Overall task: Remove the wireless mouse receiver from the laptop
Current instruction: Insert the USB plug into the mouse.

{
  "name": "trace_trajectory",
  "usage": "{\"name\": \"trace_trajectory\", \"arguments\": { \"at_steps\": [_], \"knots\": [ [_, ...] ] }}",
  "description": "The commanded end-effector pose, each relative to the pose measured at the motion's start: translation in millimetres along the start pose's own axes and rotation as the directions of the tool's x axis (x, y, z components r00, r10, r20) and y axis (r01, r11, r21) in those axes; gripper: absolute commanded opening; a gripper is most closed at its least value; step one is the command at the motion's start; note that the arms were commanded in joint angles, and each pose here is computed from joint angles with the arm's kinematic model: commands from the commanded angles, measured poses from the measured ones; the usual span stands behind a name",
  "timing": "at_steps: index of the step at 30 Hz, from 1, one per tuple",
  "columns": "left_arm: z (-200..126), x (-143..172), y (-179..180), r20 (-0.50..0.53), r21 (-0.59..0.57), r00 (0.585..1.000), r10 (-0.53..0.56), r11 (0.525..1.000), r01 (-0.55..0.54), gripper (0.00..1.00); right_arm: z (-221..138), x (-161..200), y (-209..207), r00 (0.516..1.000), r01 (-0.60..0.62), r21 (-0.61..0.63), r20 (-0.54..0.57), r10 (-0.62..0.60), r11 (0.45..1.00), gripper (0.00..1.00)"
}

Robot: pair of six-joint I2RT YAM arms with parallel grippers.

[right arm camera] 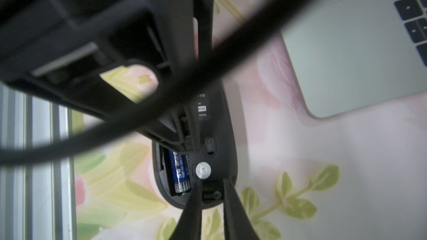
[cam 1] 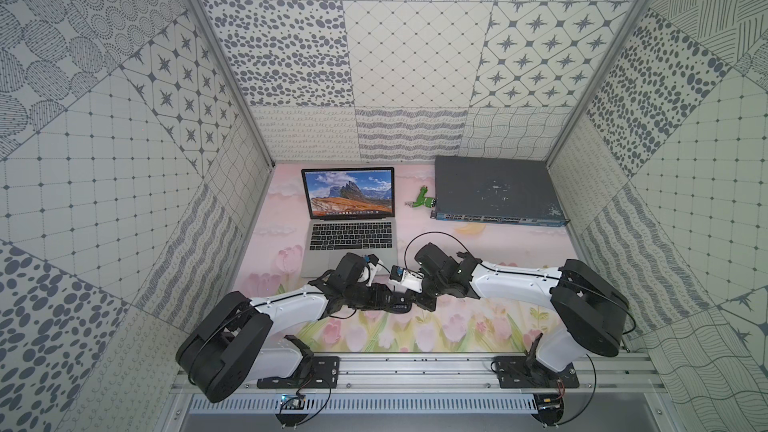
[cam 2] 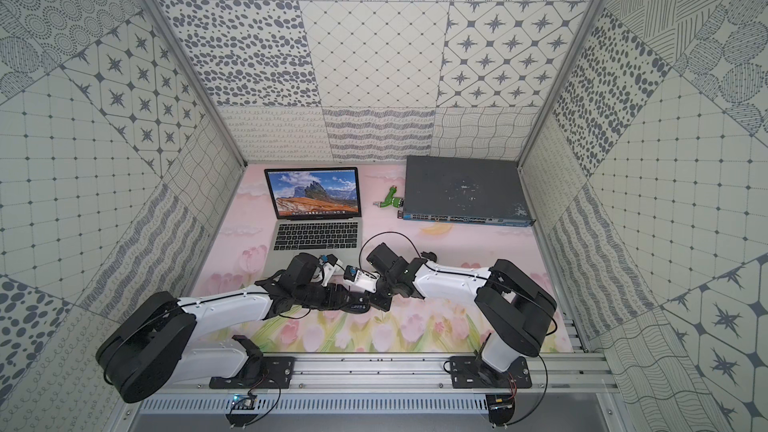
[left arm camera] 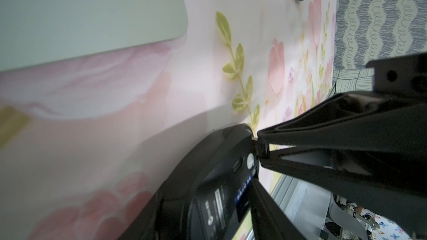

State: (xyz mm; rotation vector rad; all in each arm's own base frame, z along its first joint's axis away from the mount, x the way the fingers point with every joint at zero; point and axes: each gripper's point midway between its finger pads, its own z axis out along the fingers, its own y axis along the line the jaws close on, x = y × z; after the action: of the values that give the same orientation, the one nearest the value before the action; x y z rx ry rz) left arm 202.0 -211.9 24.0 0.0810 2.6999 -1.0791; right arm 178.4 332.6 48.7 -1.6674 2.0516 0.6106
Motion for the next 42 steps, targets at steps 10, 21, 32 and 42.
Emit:
{"name": "trace_trajectory", "arguments": {
  "at_steps": [10,21,32,42],
  "knots": [
    [5.6,24.4,43.8,-0.068,-0.205,0.995,-0.068,0.977,0.053,0.48,-1.9,-3.4,3.4,1.000,0.012,-0.055,0.014,-0.011,0.998,0.06],
    [6.8,25.9,47.2,-0.071,-0.216,0.994,-0.078,0.974,0.061,0.46,-0.4,-2.5,1.6,1.000,0.000,-0.065,0.009,0.000,0.998,0.10],
    [6.8,26.3,48.8,-0.070,-0.224,0.994,-0.082,0.972,0.065,0.45,11.8,2.2,4.8,0.999,0.014,-0.067,-0.044,-0.017,0.998,0.14],
    [7.9,30.2,54.4,-0.063,-0.234,0.993,-0.098,0.969,0.081,0.44,11.1,2.9,7.2,0.999,0.018,-0.076,-0.041,-0.022,0.997,0.14]
  ]
}}
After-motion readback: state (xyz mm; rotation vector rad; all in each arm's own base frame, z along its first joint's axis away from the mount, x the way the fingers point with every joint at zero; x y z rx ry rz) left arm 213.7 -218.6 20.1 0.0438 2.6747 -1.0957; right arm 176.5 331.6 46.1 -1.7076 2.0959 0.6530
